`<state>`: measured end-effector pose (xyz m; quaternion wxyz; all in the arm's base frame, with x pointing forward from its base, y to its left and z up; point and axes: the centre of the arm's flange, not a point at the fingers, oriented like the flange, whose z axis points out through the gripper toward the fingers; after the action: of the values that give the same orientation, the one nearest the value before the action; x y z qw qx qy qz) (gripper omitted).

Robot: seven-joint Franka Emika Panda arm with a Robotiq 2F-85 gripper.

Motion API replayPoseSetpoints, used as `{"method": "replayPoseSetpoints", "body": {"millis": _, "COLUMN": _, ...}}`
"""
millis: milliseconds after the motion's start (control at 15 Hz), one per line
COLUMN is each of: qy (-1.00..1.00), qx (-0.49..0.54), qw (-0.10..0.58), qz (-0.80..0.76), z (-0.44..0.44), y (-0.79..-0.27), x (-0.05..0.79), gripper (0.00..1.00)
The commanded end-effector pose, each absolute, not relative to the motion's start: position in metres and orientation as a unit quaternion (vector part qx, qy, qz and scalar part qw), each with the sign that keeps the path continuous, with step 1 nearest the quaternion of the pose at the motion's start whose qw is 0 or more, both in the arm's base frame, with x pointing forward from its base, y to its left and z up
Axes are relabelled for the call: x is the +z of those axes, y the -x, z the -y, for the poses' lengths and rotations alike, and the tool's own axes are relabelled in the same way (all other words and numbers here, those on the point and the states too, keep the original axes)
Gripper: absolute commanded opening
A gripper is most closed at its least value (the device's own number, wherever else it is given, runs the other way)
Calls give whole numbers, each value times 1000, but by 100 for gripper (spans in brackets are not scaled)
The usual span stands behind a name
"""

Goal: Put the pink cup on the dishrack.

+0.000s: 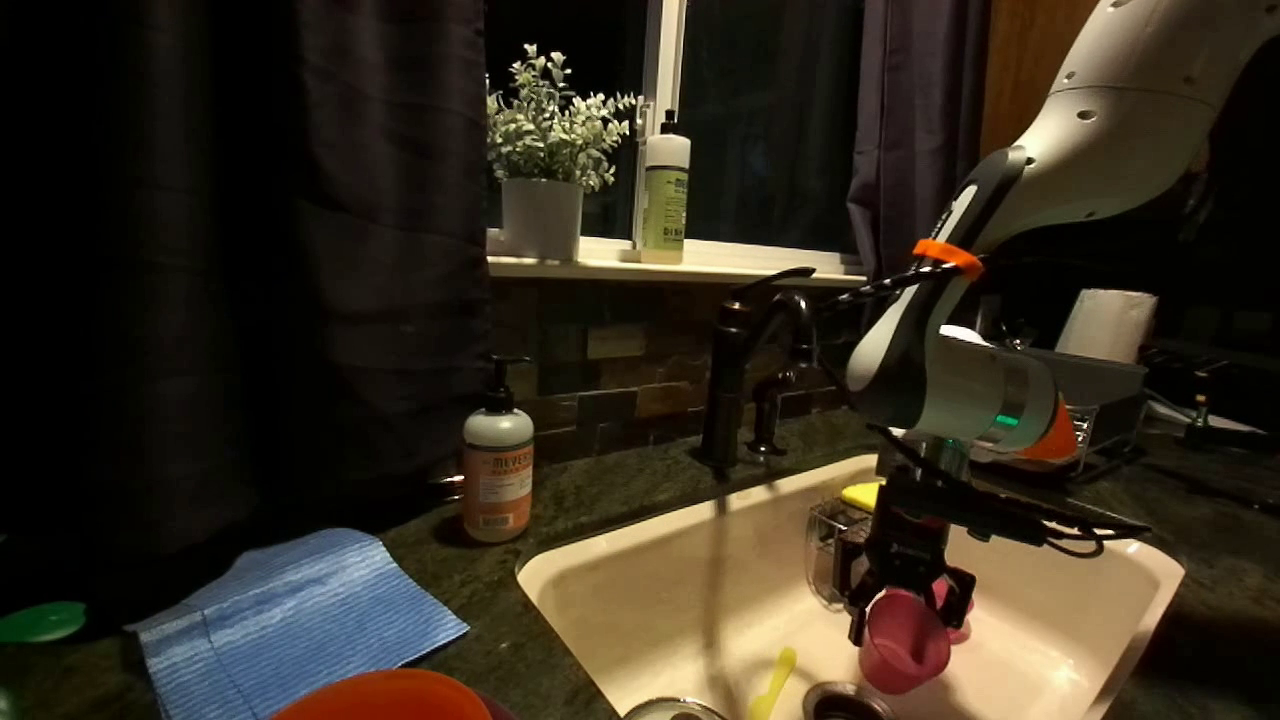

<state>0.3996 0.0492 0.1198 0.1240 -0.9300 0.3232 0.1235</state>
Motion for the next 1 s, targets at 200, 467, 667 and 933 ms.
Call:
{"method": "replayPoseSetpoints", "body": {"millis": 200, "qy": 960, "qx": 5, "qw": 67, "qz": -272, "z": -46, "y": -390, "x": 176, "gripper": 43}}
{"method": "replayPoseSetpoints", "body": {"millis": 467, "qy": 963, "qx": -63, "qw": 33, "qz": -258, "z": -34, "y": -397, "x": 203, "gripper": 43}}
{"method": "replayPoseSetpoints", "body": {"millis": 667, "qy": 962, "qx": -102, "qw": 10, "qz": -253, "z": -24, "y": -400, "x": 218, "gripper": 43}}
{"method": "replayPoseSetpoints", "body": {"millis": 933, "qy": 956, "qx": -156, "qw": -22, "qz": -247, "z": -9, "y": -407, "x": 237, "gripper": 43}}
